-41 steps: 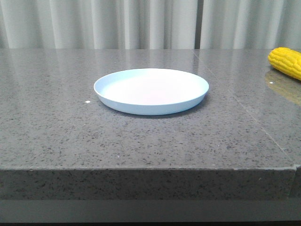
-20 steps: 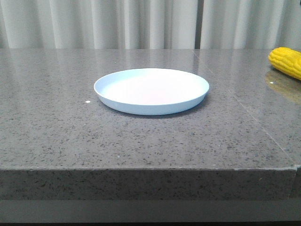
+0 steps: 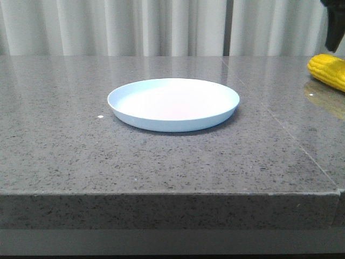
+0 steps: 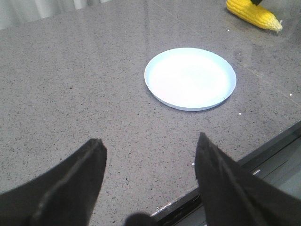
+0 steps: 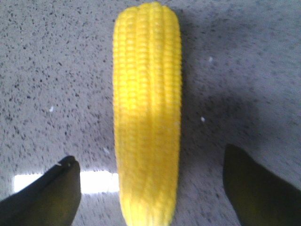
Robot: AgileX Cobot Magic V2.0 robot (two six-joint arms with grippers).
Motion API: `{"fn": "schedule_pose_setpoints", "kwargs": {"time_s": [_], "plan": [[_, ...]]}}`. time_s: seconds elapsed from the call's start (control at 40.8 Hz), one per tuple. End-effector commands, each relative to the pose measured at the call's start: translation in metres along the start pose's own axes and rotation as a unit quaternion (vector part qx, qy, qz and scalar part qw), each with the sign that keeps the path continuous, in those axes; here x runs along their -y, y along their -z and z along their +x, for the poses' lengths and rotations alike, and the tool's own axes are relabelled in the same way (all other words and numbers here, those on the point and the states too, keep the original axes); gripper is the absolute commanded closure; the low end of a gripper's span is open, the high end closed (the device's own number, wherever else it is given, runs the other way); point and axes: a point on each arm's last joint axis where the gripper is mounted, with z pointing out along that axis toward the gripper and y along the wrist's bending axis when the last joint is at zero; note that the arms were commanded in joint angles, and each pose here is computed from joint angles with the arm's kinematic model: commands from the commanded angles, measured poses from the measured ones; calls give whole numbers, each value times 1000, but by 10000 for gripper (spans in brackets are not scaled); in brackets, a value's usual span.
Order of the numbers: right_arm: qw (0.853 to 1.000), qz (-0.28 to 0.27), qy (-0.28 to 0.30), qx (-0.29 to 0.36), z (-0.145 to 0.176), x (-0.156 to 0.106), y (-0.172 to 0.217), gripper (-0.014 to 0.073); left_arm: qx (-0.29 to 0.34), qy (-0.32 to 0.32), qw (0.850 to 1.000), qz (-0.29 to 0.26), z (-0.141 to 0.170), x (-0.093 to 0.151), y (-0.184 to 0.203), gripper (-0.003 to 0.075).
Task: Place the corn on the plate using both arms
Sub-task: 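Lower the right gripper and close it around the corn cob, then carry the corn cob with the right gripper over the plate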
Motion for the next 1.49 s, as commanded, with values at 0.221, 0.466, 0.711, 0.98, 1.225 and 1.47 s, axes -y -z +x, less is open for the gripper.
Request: {"fn": "schedule_pose_setpoints", "kwargs": {"time_s": [0.221,0.466,0.711,0.98,1.225,1.47], "plan": [[998,-25,-13,62,-20,-2,-13,-40,43,3,999,3,-12,0,3,302],[998,-23,-14,63,-22,-2,-26,-38,43,3,999,3,-12,0,3,302],[998,-22,-10,53,-20,-2,-26,307,43,3,999,3,-12,0,3,302],[998,-26,-8,58,-19,-6,-9,337,43,3,999,3,-12,0,3,302],[992,-50,38,111,-16,-39,45,337,43,3,999,3,-12,0,3,302],[975,-111,124,145,9,-107,107,337,43,3,999,3,-12,0,3,302]]}}
